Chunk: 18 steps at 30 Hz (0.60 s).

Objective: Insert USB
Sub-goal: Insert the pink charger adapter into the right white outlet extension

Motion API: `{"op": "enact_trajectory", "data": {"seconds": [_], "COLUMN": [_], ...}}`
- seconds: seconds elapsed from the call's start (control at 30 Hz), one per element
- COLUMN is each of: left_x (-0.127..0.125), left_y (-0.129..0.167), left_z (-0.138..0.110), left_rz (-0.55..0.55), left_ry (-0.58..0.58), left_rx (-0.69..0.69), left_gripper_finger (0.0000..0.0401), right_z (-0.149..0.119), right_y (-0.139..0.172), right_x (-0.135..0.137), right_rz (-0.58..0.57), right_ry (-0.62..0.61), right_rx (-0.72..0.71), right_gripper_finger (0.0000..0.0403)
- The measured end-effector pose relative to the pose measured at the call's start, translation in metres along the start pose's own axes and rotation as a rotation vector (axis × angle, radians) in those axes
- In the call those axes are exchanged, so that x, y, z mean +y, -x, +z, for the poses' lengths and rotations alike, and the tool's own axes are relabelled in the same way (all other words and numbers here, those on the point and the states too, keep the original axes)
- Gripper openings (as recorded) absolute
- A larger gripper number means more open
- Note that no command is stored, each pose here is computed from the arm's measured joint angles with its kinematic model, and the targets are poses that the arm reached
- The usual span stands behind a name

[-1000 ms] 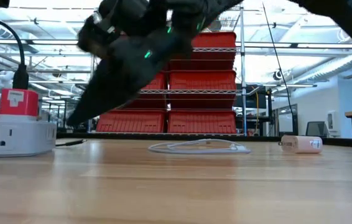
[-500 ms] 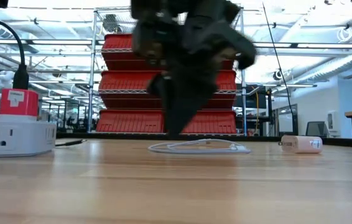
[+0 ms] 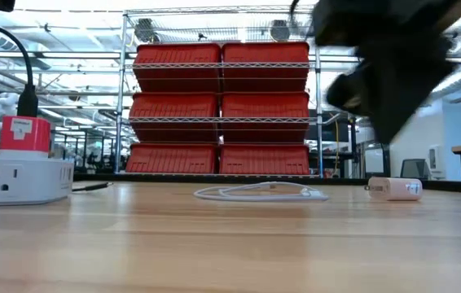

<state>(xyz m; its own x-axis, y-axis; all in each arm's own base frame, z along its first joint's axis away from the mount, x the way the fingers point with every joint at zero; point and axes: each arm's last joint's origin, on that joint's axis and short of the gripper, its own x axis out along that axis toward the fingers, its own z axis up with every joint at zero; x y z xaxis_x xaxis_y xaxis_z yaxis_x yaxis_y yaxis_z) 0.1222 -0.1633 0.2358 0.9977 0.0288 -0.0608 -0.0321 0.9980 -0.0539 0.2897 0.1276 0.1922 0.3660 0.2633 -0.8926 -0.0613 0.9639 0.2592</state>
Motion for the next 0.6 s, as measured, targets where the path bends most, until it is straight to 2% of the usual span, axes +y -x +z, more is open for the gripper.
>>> {"op": "enact_trajectory", "data": {"seconds": [0.1,0.43,0.6], "left_x": [0.002,0.005,0.005], "left_y": [-0.006,-0.024,-0.035], "left_z": [0.000,-0.008,-0.018], "left_rz": [-0.038,-0.099,-0.112], "left_ry": [0.024,0.036,0.047], "left_rx": [0.013,0.068,0.117], "left_gripper_finger": [0.0006,0.0006,0.0006], "right_z": [-0.018,-0.071,-0.088], "right_y": [0.008,0.014,0.016], "right_x": [0.017,0.057,0.072], "right_rz": [0.023,-0.053,-0.069], "right_ry": [-0.059,-0.220,-0.244], "right_rx": [0.014,0.203,0.244], "right_gripper_finger": [0.0000,0.0000,0.0000]}}
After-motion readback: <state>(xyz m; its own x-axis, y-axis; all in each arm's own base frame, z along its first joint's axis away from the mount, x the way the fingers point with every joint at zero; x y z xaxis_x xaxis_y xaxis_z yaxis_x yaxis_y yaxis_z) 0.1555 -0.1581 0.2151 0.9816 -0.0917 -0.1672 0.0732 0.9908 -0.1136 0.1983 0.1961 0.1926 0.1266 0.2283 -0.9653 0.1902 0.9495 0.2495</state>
